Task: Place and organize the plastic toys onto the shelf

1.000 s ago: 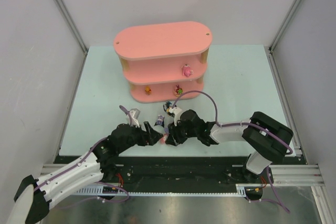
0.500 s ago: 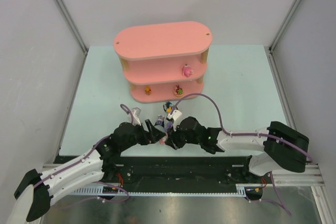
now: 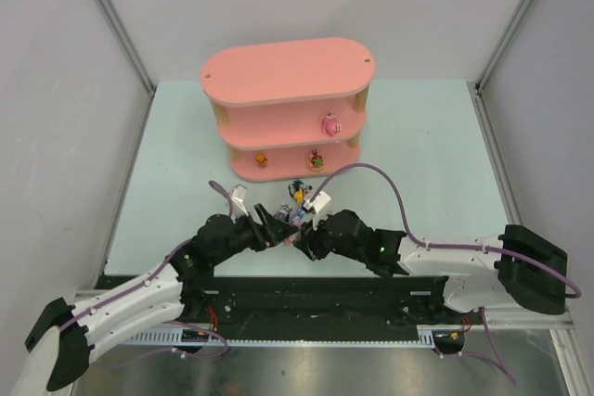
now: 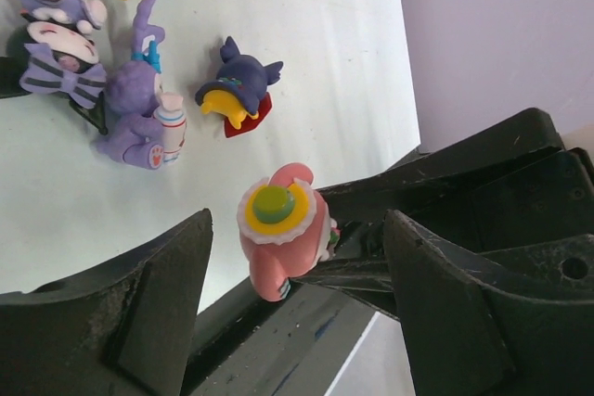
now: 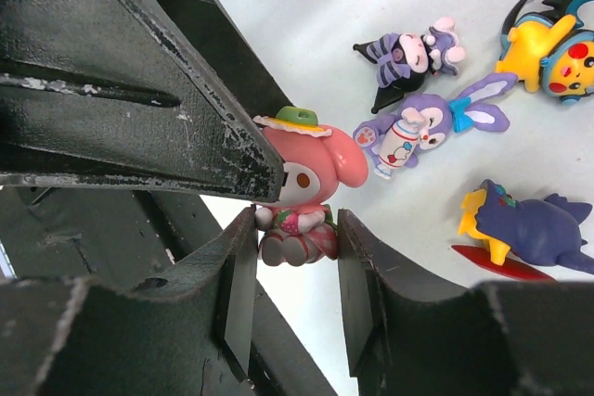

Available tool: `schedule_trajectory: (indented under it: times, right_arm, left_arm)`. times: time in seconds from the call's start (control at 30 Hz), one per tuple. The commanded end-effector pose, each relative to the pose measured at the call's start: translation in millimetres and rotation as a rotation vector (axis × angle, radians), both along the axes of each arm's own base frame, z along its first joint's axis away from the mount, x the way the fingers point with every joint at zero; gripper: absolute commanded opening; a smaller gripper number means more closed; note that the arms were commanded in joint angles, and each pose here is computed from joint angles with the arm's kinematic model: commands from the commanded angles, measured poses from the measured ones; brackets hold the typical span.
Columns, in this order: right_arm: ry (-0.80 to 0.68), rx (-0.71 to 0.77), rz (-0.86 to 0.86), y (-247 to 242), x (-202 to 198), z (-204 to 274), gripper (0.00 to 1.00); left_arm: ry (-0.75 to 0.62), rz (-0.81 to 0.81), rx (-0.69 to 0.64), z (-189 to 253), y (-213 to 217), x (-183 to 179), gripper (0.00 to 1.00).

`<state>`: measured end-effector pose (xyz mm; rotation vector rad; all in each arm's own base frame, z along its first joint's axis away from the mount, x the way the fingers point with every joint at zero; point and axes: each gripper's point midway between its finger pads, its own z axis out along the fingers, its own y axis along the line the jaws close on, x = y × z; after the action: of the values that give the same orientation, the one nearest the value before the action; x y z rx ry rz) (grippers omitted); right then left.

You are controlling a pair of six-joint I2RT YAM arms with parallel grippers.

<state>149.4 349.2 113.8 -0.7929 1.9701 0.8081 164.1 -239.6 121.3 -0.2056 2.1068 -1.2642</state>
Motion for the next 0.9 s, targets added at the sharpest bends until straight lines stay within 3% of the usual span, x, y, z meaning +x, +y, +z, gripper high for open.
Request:
schedule_trajectory:
  times: [0.0, 0.73, 0.87]
  right_arm:
    - [-0.049, 0.044, -0.023, 1.0, 3.2, 17.4, 0.0]
    - [-0.086, 0.149, -0.1, 0.2, 6.0, 50.4, 0.0]
    - [-0.086, 0.157, -0.104, 1.3, 6.8, 51.8, 0.0]
  left_arm:
    - [-0.032, -0.028, -0.115, 33.9, -14.1, 1.5, 0.77]
    - [-0.035, -0.082, -0.147, 33.1, -20.9, -5.4, 0.59]
    - [-0.042, -0.093, -0.15, 34.4, -22.6, -5.8, 0.5]
